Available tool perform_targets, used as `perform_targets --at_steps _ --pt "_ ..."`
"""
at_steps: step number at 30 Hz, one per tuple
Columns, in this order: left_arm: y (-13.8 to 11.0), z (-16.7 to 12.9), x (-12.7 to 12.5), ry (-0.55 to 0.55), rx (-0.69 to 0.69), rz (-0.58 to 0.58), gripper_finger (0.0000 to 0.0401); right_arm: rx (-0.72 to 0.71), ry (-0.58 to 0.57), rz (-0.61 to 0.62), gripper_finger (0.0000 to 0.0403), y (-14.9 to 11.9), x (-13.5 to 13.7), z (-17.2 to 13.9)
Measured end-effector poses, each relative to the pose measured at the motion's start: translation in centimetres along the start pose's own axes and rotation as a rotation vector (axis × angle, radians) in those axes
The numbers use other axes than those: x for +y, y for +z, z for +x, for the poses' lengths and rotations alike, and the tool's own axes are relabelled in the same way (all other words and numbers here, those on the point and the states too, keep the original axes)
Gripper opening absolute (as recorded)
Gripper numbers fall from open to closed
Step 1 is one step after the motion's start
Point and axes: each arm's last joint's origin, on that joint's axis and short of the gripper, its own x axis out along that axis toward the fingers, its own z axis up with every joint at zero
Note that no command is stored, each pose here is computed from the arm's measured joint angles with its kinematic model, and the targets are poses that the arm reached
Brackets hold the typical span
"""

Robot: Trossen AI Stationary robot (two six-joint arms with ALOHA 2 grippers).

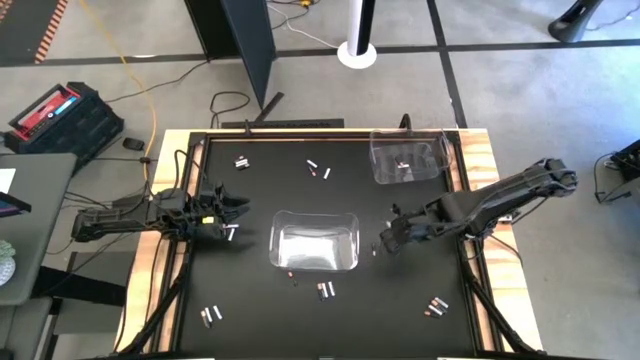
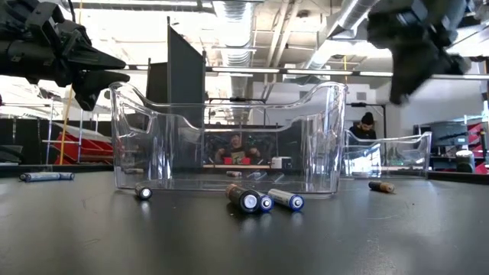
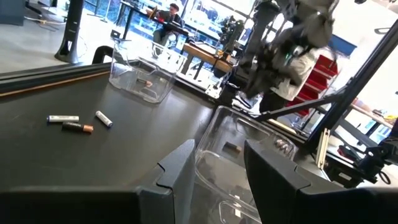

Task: Sort batteries
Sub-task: Put the white battery into the bottom transparent bin

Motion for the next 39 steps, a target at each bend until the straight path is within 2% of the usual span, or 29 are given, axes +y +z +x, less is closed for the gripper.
perform_targets --at_steps 5,10,14,19,25,30,39 --pt "0.0 0.0 0.0 0.000 0.000 0.000 0.0132 -0.113 0.059 -0.093 0.0040 3.6 2.2 -2.8" --pt "0.0 0.0 0.0 0.000 0.000 0.000 0.0132 -0.208 0.104 -0.221 0.0040 7.9 5.3 -4.1" --pt "0.0 0.0 0.0 0.000 -0.001 0.000 0.0132 -0.222 0.127 -0.357 0.0040 10.8 8.5 -3.5" --pt "0.0 0.0 0.0 0.000 0.000 0.000 0.0132 -0.157 0.125 -0.522 0.0040 13.0 12.7 -0.2" --pt "0.0 0.0 0.0 0.000 0.000 0.000 0.0132 0.022 0.018 -0.656 0.0041 13.1 15.1 5.6" --pt "0.0 0.0 0.0 0.000 0.000 0.000 0.0132 0.142 -0.005 -0.737 0.0041 12.3 16.0 10.2" --pt "0.0 0.0 0.0 0.000 0.000 0.000 0.0132 0.274 -0.032 -0.811 0.0042 10.0 16.6 15.5"
